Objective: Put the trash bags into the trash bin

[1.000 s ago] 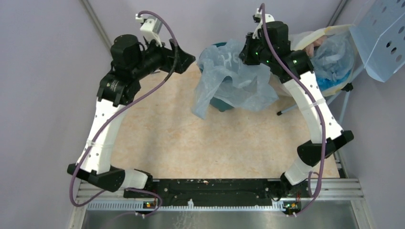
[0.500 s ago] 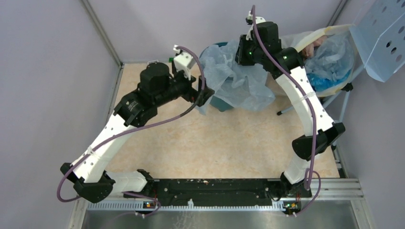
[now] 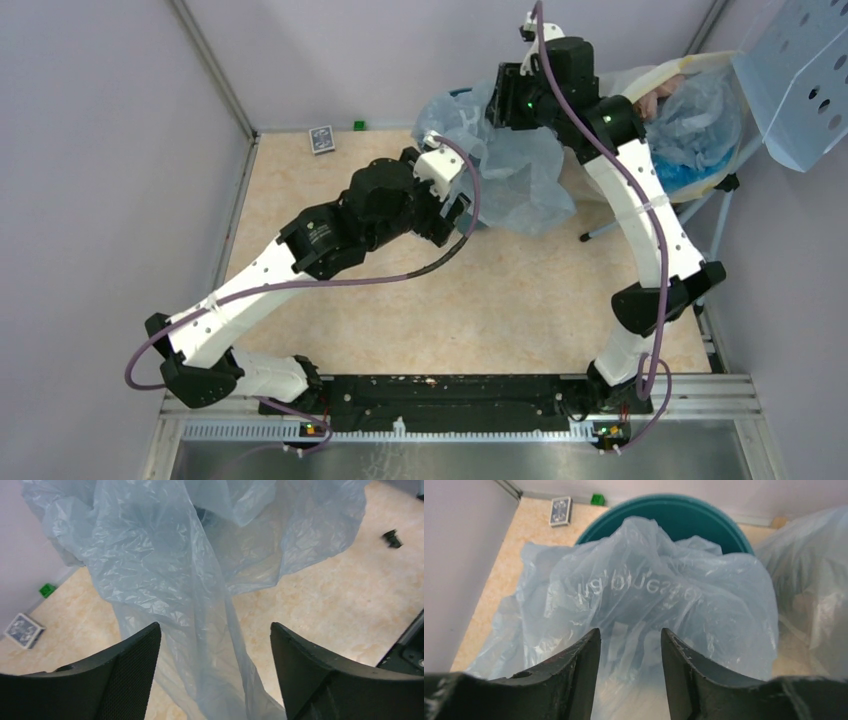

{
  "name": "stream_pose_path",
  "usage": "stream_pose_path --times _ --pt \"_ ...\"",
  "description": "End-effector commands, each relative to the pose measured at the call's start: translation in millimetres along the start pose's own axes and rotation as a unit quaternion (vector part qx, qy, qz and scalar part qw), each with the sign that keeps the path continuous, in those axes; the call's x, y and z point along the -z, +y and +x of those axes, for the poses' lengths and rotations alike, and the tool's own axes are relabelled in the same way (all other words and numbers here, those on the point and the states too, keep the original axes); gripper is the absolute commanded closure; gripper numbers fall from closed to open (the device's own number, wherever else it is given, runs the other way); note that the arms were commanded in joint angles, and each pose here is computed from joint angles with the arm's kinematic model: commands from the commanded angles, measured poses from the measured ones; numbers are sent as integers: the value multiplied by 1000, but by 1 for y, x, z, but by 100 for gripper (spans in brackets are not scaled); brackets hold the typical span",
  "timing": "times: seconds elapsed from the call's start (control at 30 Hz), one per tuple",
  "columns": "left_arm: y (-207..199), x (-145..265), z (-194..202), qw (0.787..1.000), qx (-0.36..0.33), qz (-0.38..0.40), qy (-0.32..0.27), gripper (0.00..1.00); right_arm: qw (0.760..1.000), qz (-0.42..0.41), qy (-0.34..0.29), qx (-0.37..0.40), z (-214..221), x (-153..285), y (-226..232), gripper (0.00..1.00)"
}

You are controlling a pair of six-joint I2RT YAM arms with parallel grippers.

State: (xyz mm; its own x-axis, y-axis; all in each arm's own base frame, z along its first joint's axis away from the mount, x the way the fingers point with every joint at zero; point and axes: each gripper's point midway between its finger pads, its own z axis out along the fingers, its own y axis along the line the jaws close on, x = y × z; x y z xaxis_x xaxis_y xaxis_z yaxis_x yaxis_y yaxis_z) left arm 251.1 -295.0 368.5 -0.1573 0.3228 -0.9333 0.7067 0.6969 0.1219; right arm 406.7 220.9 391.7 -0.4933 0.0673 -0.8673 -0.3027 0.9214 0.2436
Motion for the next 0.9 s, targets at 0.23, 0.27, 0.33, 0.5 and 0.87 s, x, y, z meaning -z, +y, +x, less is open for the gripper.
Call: stream_pose_path --times 0.23,0.27,0.33,0.5,0.87 --pt "29 17 -28 997 9 -77 -27 100 990 -3 -134 38 -80 37 4 47" --pt "28 18 -33 997 14 -72 -32 100 990 -9 -137 43 -82 34 6 47" --pt "24 20 -40 997 21 -61 -39 100 989 -20 -138 50 -85 23 11 51" --pt "22 24 -57 997 41 -48 -54 100 992 -45 -99 64 -69 -19 20 68" --pt "76 -10 -78 989 135 7 -62 100 998 -13 23 61 16 -99 -4 90"
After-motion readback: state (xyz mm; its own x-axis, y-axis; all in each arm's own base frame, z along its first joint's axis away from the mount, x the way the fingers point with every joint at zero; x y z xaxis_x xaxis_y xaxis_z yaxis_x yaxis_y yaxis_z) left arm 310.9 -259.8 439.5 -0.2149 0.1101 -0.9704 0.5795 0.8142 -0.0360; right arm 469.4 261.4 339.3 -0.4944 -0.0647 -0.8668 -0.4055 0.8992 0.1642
